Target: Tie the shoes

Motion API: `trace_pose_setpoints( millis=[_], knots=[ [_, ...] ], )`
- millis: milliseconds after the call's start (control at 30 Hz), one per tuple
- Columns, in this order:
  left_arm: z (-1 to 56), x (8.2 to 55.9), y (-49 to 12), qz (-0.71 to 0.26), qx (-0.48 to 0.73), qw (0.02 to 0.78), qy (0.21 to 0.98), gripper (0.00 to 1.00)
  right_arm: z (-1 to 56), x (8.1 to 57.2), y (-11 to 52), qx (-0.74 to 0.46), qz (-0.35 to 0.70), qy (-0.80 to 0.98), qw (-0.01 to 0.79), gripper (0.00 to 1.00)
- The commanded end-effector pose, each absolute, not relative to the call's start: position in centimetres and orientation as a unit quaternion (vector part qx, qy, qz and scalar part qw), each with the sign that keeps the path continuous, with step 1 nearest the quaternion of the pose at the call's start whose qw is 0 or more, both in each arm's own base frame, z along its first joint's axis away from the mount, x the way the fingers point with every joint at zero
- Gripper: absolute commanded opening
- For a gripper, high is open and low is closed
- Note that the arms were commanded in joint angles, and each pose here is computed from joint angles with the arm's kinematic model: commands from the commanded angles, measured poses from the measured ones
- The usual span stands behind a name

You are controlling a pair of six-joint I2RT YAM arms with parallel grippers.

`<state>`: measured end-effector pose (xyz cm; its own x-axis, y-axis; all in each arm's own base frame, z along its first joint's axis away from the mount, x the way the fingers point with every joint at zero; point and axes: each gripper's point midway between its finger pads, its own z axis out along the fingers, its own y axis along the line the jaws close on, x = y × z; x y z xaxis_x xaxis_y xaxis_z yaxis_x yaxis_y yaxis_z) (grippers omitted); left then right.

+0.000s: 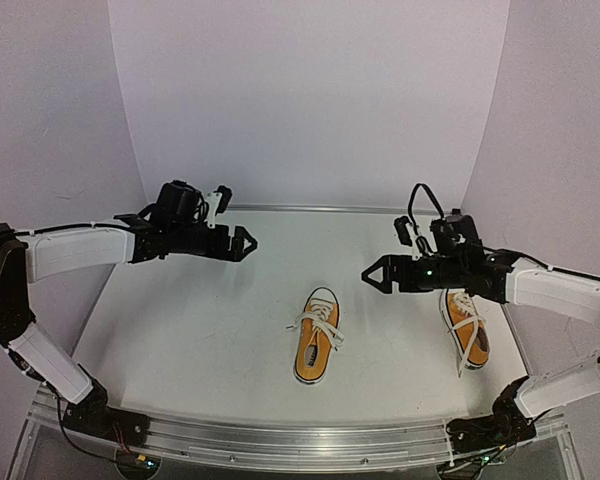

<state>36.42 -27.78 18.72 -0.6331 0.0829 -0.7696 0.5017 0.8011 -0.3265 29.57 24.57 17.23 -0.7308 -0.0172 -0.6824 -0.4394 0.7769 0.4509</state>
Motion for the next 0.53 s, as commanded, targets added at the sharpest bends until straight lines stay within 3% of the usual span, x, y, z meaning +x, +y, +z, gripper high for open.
trace_pose_setpoints(
  millis=[0, 300, 500],
  knots=[
    [18.3, 38.1, -22.4, -0.263, 0.072, 0.379, 0.884, 1.0, 16.9, 32.2, 20.6, -0.07, 0.275, 0.888, 0.362, 0.98],
    [11.3, 38.2, -18.2, -0.231, -0.021, 0.323, 0.918, 1.0, 10.0, 32.1, 18.6, -0.047, 0.249, 0.917, 0.307, 0.98],
    [11.1, 37.9, -17.8, -0.222, -0.026, 0.325, 0.919, 1.0, 10.7, 32.1, 19.2, -0.049, 0.267, 0.911, 0.31, 0.98]
  ],
)
